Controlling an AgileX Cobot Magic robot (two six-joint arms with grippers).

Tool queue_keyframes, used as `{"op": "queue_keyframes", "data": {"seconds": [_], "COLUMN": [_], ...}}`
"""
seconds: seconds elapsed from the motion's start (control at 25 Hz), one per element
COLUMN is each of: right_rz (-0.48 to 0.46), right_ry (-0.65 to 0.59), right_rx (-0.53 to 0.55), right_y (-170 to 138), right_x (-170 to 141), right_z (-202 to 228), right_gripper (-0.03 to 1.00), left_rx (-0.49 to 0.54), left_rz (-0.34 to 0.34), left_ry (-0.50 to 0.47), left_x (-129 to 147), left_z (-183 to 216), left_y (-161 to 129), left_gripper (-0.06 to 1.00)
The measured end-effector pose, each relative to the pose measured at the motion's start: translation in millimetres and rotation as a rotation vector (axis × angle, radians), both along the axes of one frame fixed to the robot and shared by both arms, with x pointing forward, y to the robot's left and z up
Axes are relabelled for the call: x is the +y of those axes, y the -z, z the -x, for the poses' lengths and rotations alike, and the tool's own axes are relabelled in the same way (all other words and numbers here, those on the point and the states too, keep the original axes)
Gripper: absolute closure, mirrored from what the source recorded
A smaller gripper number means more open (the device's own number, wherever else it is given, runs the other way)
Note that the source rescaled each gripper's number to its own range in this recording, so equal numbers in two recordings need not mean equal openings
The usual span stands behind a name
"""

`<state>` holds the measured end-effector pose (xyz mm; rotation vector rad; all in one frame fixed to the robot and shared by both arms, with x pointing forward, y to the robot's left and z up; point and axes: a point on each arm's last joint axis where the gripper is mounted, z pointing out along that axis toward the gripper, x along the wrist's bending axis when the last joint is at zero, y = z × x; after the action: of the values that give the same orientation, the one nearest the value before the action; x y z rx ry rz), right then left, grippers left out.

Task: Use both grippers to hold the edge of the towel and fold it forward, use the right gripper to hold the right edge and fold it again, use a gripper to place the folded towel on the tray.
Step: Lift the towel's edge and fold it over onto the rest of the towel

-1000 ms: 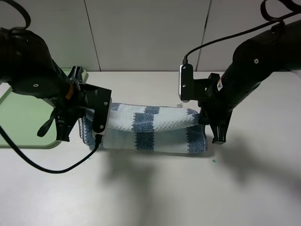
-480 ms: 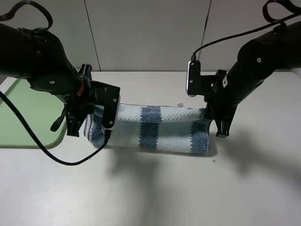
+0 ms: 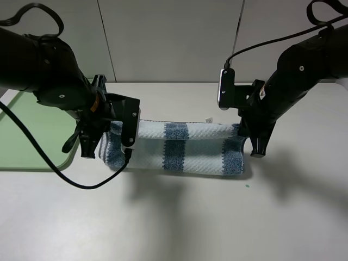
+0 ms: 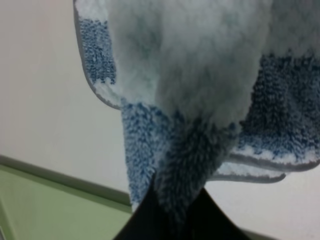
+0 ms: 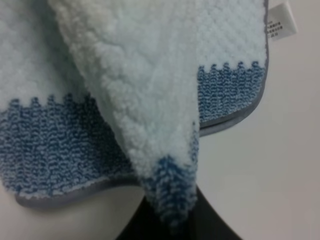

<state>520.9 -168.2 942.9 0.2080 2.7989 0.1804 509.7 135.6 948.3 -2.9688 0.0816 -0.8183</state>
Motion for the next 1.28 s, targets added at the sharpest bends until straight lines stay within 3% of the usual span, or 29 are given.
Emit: {"op": "queue_keyframes", "data": {"seconds": [0.56, 0.96, 1.12, 1.28], "right_rz": [-0.013, -0.01, -0.02, -0.078], "right_ry": [-0.002, -0.005, 0.0, 0.073], "right_rx": [-0.023, -0.025, -0.039, -0.077], "right_y": [-0.9, -0.9, -1.4, -3.4], "right_x": [1.2, 1.0, 1.7, 4.1], "right_z": [-2.0, -2.1, -3.3, -7.3], "right_gripper": [0.97, 0.96, 0.86, 0.66], "left_rx": [-0.065, -0.094, -0.126, -0.184], "left_rz": [0.016, -0.011, -0.019, -0.011], "left_ry": [-0.057, -0.049, -0.045, -0.064], "left_x": [1.5, 3.3, 3.7, 4.0], "left_z": [-4.7, -7.0, -9.3, -13.2], "left_y": [-3.2, -4.9, -6.7, -10.2], "left_gripper": [0.92, 0.6, 0.55, 0.54]}}
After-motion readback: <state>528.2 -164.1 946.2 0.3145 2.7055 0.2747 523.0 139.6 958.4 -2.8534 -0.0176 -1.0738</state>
